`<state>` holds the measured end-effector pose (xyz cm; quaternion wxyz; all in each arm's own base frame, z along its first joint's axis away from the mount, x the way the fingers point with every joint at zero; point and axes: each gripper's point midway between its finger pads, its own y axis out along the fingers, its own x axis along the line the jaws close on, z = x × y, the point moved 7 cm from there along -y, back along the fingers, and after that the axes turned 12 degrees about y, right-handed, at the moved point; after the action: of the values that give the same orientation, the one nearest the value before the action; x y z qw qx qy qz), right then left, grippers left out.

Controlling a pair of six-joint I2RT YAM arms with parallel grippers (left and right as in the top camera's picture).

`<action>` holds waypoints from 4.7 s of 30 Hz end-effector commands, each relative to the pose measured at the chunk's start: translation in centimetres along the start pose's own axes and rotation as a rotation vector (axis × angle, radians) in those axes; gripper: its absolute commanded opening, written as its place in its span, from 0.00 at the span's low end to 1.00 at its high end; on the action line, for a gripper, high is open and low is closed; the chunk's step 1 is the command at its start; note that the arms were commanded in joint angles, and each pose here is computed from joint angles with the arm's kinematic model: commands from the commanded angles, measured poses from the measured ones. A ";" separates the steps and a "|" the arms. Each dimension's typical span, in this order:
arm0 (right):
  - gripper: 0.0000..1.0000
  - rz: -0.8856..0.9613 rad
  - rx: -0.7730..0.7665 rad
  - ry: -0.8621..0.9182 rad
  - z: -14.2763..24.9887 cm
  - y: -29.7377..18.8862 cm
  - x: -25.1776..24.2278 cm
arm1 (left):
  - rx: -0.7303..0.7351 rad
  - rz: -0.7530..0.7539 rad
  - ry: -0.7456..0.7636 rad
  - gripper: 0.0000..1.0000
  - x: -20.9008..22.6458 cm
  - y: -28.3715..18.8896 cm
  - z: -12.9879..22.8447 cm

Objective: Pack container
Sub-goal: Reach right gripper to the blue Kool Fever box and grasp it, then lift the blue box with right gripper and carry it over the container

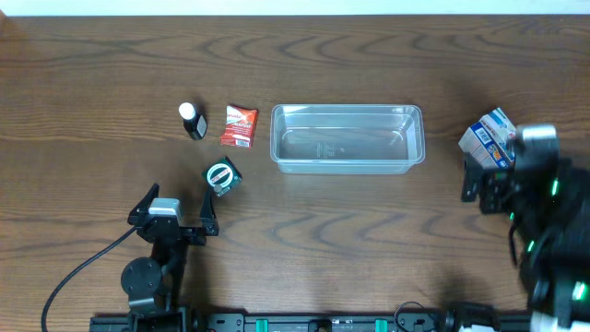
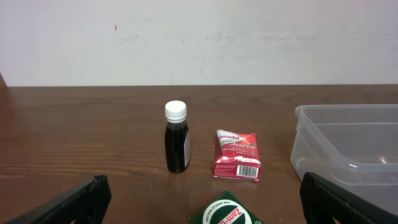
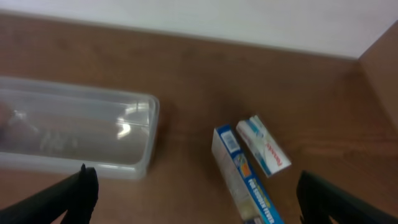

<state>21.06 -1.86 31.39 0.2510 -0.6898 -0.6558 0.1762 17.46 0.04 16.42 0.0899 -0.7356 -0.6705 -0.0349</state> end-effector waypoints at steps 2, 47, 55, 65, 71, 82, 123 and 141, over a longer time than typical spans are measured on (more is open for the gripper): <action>0.99 -0.031 0.206 -0.037 -1.8 2.3 -1.1 | 0.041 0.017 -0.014 0.98 -0.3 0.1 1.2; 0.59 0.032 0.827 -0.096 5.8 19.3 -9.7 | 0.041 0.017 -0.014 0.98 -0.3 0.1 1.2; 0.45 0.035 0.827 -0.097 5.8 19.3 -9.7 | 0.041 0.017 -0.014 0.98 -0.3 0.1 1.2; 0.28 0.034 0.826 -0.098 5.8 19.4 -9.6 | 0.041 0.017 -0.014 0.98 -0.3 0.1 1.2; 0.27 0.034 0.826 -0.098 5.8 19.4 -9.6 | 0.041 0.017 -0.014 0.98 -0.3 0.1 1.2; 0.21 0.030 0.819 -0.084 5.7 19.4 -9.5 | 0.041 0.017 -0.013 0.98 -0.3 0.1 1.2; 0.06 -0.232 0.279 -0.589 -11.8 15.0 11.2 | 0.041 0.017 -0.014 0.98 -0.3 0.1 1.2; 0.05 -0.338 0.419 -0.914 -4.6 16.1 16.4 | 0.041 0.017 -0.014 0.98 -0.3 0.1 1.2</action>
<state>38.25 13.68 28.20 0.1125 -0.3776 -0.7545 0.5248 17.46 0.04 16.41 0.0901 -0.7356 -0.6705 -0.0348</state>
